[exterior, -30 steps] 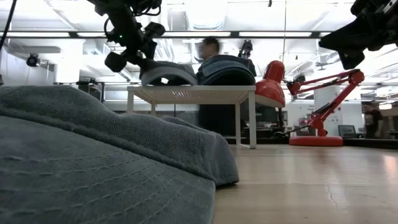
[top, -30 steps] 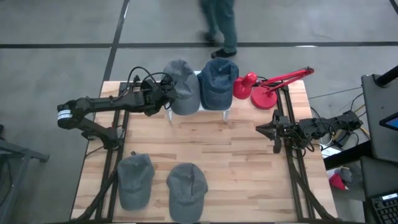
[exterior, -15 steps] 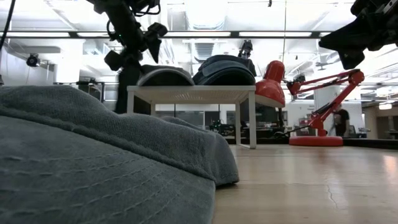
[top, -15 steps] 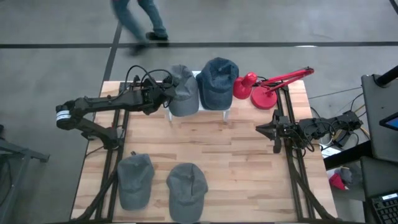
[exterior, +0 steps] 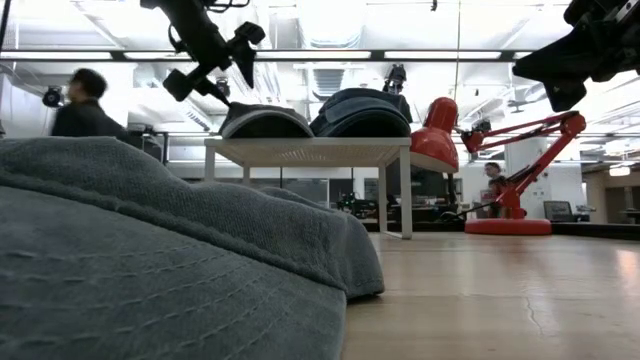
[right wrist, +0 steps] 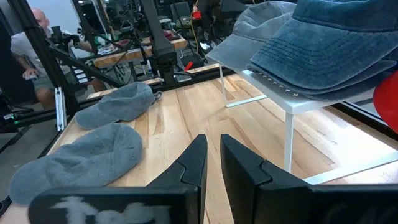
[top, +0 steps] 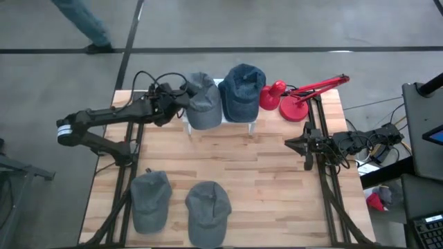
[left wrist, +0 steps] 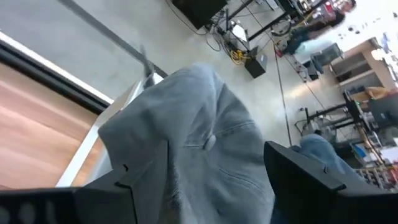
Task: Pick & Place hat
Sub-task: Put the top gray cap on the shelf, then stack the left gray cap on the gray cap on the shelf
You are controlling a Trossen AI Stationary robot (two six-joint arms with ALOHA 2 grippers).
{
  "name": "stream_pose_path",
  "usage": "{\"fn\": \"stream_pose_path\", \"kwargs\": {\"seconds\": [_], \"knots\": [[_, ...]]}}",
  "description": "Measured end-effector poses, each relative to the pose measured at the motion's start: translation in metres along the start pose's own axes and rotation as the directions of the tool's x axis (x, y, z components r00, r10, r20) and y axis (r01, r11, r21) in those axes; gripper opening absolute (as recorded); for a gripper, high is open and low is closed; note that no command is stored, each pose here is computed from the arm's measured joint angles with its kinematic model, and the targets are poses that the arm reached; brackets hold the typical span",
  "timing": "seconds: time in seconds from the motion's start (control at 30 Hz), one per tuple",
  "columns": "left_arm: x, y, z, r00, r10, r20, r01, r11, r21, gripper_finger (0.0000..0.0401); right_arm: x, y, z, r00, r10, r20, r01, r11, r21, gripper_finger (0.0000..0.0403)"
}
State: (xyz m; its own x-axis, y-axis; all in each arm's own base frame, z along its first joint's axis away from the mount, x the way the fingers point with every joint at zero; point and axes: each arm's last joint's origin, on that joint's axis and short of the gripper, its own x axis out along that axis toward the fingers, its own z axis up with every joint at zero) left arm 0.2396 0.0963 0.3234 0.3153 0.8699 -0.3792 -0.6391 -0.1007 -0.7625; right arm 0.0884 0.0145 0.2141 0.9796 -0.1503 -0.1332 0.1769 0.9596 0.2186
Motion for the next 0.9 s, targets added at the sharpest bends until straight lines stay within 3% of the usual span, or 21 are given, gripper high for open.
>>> {"fn": "stream_pose_path", "kwargs": {"seconds": [0.3, 0.5, 0.6, 0.7, 0.9], "knots": [[-0.025, -0.002, 0.026, 0.995, -0.082, -0.050, 0.087, 0.991, 0.105, 0.0255, 0.000, 0.000, 0.000, 1.000, 0.000, 0.000, 0.000, 1.000, 0.000, 0.0043], [-0.040, -0.002, 0.037, 0.965, -0.164, -0.203, 0.208, 0.953, 0.219, 0.0252, 0.000, 0.000, 0.000, 1.000, 0.000, 0.000, 0.000, 1.000, 0.000, 0.0043], [-0.046, -0.001, 0.036, 0.913, -0.201, -0.356, 0.297, 0.924, 0.242, 0.0250, 0.000, 0.000, 0.000, 1.000, 0.000, 0.000, 0.000, 1.000, 0.000, 0.0043], [-0.051, 0.001, 0.030, 0.826, -0.201, -0.527, 0.364, 0.904, 0.226, 0.0250, 0.000, 0.000, 0.000, 1.000, 0.000, 0.000, 0.000, 1.000, 0.000, 0.0043], [-0.064, 0.015, 0.006, 0.665, -0.045, -0.746, 0.296, 0.932, 0.208, 0.0250, 0.000, 0.000, 0.000, 1.000, 0.000, 0.000, 0.000, 1.000, 0.000, 0.0043]]}}
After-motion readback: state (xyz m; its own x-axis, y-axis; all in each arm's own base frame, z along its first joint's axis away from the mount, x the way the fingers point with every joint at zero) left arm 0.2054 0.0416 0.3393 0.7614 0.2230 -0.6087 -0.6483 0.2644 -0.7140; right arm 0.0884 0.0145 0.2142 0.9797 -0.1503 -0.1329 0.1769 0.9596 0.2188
